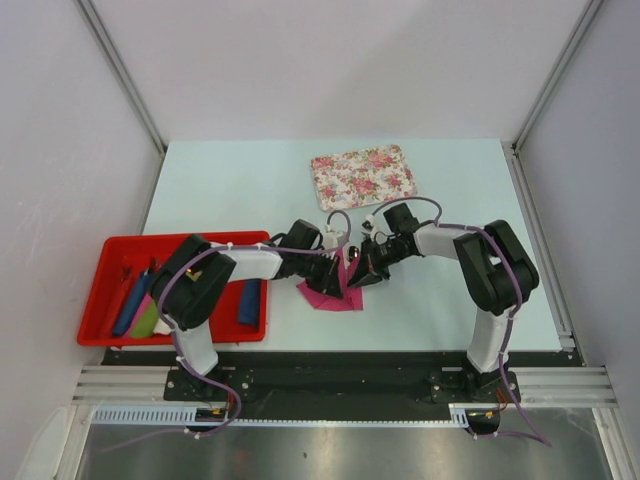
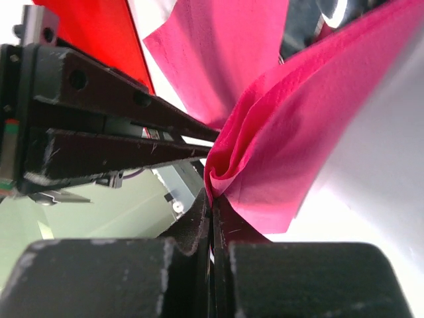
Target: Place the utensils on the paper napkin and roll it up
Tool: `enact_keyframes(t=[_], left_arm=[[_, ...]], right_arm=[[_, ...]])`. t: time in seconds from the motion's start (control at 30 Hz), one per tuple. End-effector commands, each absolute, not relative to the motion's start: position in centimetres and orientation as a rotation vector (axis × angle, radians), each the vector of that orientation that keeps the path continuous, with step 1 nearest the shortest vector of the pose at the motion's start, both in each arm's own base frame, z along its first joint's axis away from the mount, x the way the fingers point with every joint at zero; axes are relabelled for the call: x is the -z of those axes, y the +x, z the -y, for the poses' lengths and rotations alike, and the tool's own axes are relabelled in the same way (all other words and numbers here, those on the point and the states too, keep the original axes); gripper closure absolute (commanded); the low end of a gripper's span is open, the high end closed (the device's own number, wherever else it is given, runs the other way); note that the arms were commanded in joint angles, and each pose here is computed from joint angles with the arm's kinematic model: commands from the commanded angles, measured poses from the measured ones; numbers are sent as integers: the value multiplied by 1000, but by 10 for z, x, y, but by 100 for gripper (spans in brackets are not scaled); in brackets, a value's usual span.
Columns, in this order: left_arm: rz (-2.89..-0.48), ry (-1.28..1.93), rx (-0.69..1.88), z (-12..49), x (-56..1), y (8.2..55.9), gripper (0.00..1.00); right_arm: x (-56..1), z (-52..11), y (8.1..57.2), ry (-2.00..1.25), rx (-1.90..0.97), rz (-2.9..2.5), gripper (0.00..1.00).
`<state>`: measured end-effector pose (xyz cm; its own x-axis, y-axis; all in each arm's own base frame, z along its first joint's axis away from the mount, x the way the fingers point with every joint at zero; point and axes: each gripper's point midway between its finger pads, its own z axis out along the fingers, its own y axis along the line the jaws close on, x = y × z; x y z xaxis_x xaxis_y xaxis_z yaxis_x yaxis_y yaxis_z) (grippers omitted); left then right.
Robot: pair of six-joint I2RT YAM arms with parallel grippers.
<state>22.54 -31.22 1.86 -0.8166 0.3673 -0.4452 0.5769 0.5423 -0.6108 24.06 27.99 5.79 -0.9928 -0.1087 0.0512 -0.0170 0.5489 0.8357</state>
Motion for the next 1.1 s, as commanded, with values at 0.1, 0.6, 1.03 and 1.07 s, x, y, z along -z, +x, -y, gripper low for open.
enact_keyframes(t=[0.1,0.6,1.03,1.07], left_arm=[[-2428,761,1136,302,-39,243,91],[-2331,559,1151,263,-78,266,86],[-2302,419,1307,275,-87,264,56],[-2309,415,1315,276,-86,264,55]], right_arm=[[-49,-298,250,140,1463,2663,100],[-34,-307,258,69,1450,2663,87],[-31,-312,262,-31,1478,2611,46],[-31,-311,263,-35,1478,2610,47]])
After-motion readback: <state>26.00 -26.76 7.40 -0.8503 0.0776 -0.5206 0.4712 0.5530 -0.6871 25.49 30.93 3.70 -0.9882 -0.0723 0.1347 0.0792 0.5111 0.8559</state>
